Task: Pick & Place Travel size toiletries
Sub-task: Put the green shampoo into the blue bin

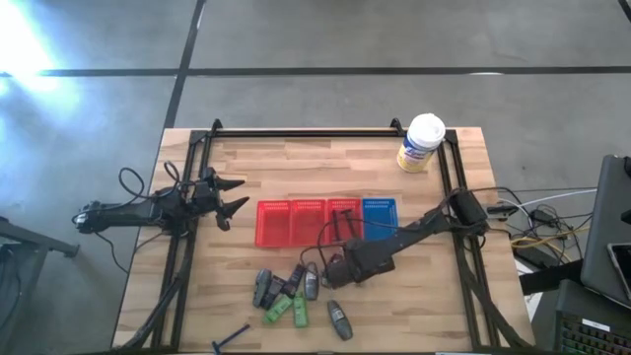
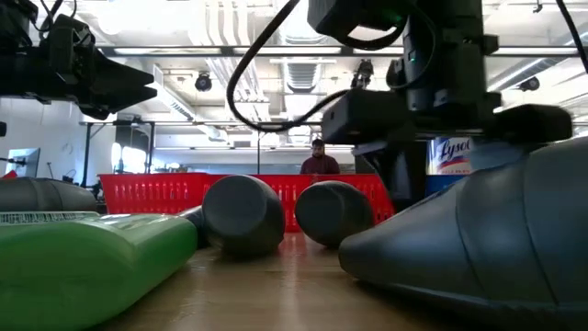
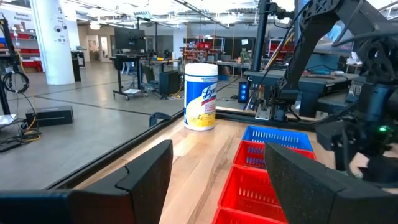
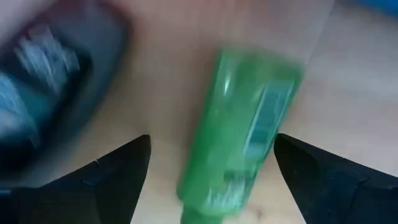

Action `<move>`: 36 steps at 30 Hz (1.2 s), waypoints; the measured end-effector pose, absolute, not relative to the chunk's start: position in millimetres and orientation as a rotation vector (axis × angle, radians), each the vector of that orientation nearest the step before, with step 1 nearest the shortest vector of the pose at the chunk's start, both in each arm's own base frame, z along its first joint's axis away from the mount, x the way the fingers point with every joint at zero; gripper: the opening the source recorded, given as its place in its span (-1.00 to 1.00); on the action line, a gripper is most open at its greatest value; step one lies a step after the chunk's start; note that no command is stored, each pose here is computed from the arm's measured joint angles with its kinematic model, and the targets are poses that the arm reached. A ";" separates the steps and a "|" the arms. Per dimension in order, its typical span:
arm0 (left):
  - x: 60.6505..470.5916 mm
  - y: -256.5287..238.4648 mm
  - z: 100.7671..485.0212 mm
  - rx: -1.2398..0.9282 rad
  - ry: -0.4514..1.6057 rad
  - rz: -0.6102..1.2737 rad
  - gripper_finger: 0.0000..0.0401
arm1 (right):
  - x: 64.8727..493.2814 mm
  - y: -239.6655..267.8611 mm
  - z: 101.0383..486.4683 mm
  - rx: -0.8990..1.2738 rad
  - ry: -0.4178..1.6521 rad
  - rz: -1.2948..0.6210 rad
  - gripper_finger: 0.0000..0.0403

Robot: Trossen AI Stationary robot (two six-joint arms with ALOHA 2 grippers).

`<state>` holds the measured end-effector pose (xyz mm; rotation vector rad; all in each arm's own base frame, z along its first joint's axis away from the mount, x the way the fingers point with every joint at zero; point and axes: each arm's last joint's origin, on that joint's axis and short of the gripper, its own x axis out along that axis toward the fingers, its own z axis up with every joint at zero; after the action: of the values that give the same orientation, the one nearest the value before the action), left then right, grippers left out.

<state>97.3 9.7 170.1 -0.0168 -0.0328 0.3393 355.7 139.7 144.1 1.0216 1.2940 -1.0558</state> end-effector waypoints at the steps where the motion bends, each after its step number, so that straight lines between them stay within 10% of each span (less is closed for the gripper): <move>1: 97.3 9.7 170.1 -0.017 -0.033 0.339 0.29 | 355.3 139.1 144.0 1.017 1.287 -1.066 0.63; 36: 97.4 9.7 170.0 -0.017 -0.032 0.339 0.29 | 355.7 139.4 143.7 1.051 1.299 -1.052 0.52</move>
<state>97.4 9.7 170.0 -0.0166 -0.0320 0.3393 355.7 139.4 143.7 1.0508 1.2994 -1.0522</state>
